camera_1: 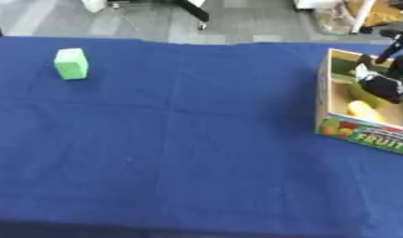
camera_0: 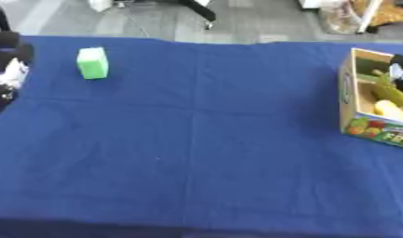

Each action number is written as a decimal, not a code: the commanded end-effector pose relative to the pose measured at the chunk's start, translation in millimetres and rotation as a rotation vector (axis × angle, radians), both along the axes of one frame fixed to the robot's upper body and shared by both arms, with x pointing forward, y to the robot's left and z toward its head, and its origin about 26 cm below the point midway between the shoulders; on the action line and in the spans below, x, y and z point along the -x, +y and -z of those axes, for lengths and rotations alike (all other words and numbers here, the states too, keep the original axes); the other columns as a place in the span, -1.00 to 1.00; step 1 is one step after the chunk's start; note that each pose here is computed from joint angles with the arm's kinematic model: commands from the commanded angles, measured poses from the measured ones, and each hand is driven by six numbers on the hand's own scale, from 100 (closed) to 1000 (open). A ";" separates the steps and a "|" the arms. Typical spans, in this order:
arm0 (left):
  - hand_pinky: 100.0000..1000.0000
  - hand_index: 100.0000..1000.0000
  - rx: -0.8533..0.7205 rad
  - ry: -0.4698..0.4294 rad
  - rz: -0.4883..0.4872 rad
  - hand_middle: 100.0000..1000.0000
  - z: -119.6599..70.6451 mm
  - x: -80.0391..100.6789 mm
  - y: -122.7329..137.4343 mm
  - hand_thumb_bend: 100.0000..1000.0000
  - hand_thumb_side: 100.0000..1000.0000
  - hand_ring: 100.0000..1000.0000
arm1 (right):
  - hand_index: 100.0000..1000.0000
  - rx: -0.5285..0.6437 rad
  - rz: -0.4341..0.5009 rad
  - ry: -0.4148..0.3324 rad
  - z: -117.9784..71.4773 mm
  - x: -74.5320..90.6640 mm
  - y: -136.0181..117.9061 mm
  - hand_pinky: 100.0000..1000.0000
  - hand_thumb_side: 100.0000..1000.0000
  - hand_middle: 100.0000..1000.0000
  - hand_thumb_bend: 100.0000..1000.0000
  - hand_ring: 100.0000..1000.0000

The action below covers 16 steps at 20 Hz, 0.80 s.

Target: Pick up the objects with one hand, pass them to the other hand, and then place them into the box on the other side of the table.

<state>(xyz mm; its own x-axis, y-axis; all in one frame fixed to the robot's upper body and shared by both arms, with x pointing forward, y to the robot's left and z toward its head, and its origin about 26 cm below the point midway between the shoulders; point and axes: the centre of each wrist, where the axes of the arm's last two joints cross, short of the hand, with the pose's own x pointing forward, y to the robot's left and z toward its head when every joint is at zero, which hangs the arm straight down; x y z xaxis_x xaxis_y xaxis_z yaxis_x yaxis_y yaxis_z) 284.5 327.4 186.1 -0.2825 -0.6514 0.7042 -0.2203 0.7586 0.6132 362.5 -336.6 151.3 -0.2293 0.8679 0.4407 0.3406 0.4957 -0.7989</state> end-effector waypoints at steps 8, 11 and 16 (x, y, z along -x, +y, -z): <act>0.59 0.76 -0.431 0.199 -0.219 0.50 -43.7 -37.6 46.8 0.00 0.08 0.48 | 0.74 0.032 -0.332 -0.279 9.1 44.3 82.1 -0.44 -0.63 -0.14 -1.00 -0.46; 0.59 0.76 -0.490 0.243 -0.296 0.52 -57.3 -49.4 57.1 0.07 0.11 0.50 | 0.74 0.029 -0.417 -0.315 7.5 59.1 95.0 -0.45 -0.60 -0.15 -1.00 -0.48; 0.58 0.76 -0.488 0.263 -0.441 0.52 -67.0 -71.7 65.3 0.15 0.18 0.50 | 0.74 -0.037 -0.552 -0.340 -3.9 79.8 103.3 -0.46 -0.55 -0.17 -1.00 -0.49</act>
